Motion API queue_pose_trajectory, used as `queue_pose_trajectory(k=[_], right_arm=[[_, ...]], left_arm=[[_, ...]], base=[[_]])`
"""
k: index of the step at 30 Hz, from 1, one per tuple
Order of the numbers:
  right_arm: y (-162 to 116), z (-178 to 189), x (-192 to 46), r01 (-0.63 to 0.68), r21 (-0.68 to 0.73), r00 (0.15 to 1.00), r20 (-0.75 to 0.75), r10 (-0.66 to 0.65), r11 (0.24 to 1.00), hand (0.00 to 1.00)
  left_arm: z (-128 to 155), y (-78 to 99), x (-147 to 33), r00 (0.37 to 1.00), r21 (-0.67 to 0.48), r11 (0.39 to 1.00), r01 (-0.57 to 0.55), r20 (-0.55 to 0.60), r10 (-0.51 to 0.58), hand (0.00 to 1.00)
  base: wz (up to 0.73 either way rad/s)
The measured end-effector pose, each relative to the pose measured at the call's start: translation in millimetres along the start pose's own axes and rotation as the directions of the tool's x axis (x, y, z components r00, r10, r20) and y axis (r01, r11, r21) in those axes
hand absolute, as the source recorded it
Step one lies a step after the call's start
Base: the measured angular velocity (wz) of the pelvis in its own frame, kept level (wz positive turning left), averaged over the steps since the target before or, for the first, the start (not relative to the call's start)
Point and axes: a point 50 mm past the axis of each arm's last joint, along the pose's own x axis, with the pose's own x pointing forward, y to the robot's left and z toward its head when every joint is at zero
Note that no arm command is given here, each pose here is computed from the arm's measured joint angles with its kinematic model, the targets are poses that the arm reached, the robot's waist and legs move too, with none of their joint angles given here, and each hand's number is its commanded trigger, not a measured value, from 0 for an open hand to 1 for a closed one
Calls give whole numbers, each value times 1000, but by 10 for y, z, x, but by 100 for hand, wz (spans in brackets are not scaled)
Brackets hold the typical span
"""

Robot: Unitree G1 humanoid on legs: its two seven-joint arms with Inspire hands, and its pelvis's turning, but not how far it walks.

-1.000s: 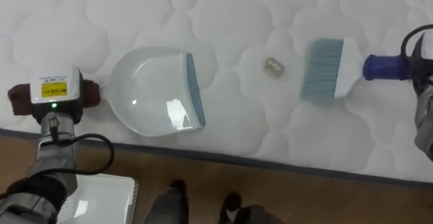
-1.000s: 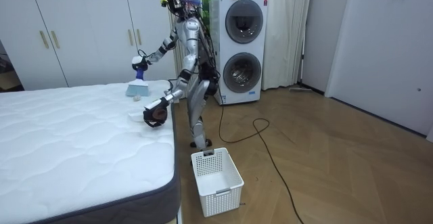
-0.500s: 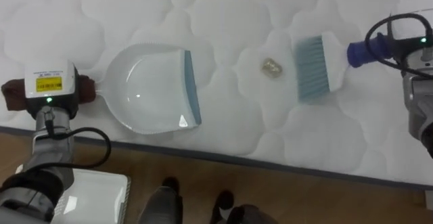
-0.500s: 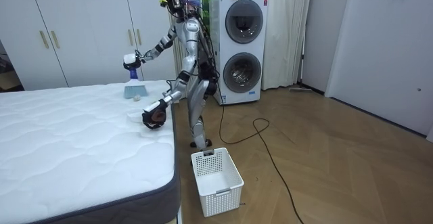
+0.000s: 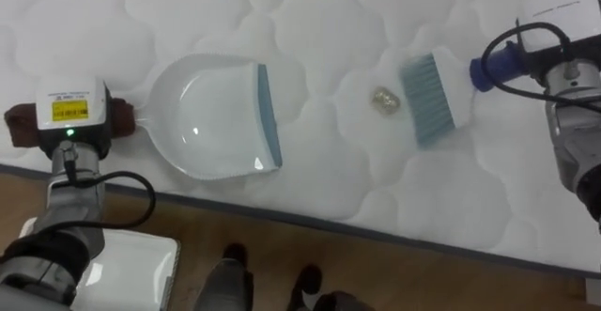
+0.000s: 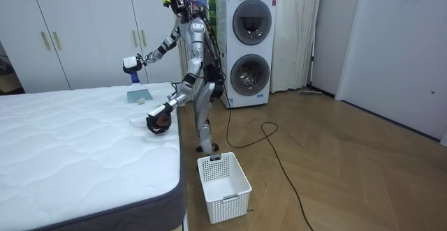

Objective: Clean bed

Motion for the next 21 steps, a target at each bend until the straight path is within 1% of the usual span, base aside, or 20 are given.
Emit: queue_pose_trajectory(k=[11,21], right_arm=[[-30,14,1,16,4,1000,-7,-16,1000,100],[-36,161,-42,20,48,999,49,-23,999,100]], left_arm=[[69,34,10,1000,-19,1000,-16,17,16,100],[153,12,-9,1000,-39,999,8,30,-7,100]], base=[[2],[0]])
